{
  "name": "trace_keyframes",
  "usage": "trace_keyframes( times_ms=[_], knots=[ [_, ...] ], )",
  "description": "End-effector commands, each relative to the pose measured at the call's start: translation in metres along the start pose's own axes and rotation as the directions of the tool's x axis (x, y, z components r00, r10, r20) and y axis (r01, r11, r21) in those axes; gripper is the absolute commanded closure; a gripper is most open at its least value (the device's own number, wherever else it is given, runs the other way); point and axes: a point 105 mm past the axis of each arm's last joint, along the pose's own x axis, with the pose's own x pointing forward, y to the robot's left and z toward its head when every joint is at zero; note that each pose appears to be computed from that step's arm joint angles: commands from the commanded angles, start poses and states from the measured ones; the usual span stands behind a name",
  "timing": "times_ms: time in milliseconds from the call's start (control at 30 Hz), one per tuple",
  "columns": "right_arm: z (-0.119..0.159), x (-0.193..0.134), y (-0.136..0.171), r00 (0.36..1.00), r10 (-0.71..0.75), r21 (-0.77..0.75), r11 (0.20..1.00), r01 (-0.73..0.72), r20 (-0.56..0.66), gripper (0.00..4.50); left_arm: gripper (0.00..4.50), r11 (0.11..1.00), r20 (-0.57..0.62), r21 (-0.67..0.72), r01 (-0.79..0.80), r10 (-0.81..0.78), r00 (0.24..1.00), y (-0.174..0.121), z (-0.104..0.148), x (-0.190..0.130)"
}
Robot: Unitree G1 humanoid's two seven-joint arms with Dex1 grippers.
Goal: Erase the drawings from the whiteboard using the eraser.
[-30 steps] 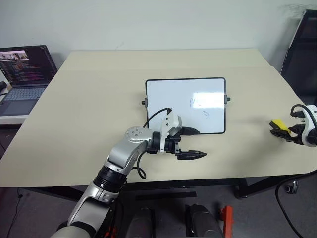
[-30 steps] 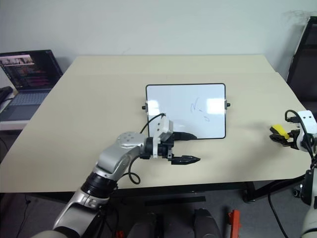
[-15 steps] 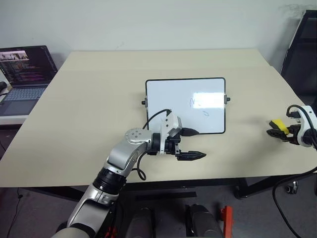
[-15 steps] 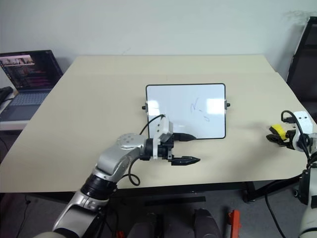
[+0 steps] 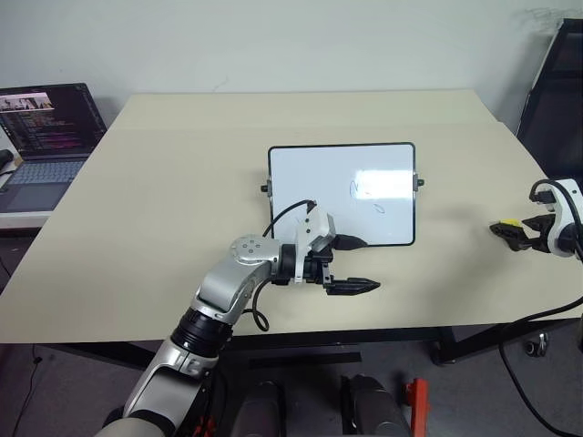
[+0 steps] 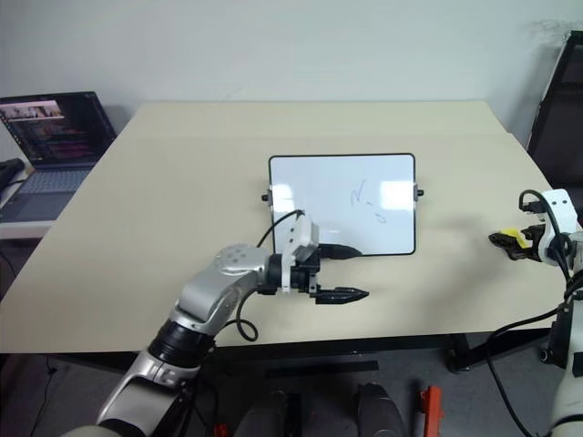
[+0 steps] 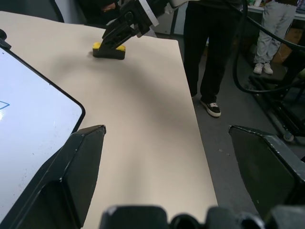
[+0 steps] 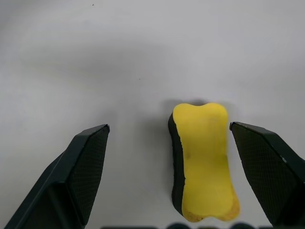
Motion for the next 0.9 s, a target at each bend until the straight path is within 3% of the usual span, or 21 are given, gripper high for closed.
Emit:
trace_keyframes(
  times_ms=[33,600,767,900],
  knots=[
    [0.011,-0.005,-0.008,0.998,-0.049,-0.046,0.998,0.050,0.036,0.23,0.00,0.999,0.025,0.034,0.015,-0.016,1.000,-0.004,0.009,0.003],
    [-0.006,-0.012,-0.021,0.993,-0.111,0.015,0.994,0.112,-0.032,0.23,0.00,1.000,0.018,0.029,0.004,-0.005,1.000,-0.005,0.005,0.003],
    [0.007,-0.024,-0.023,0.996,-0.055,0.000,0.998,0.055,0.072,0.23,0.00,1.000,0.016,0.029,0.004,-0.004,1.000,-0.005,0.005,0.003],
    [0.000,-0.033,-0.032,0.994,-0.070,-0.025,0.997,0.072,0.078,0.23,0.00,1.000,0.015,0.028,0.006,-0.007,1.000,-0.006,0.004,0.003]
  ],
)
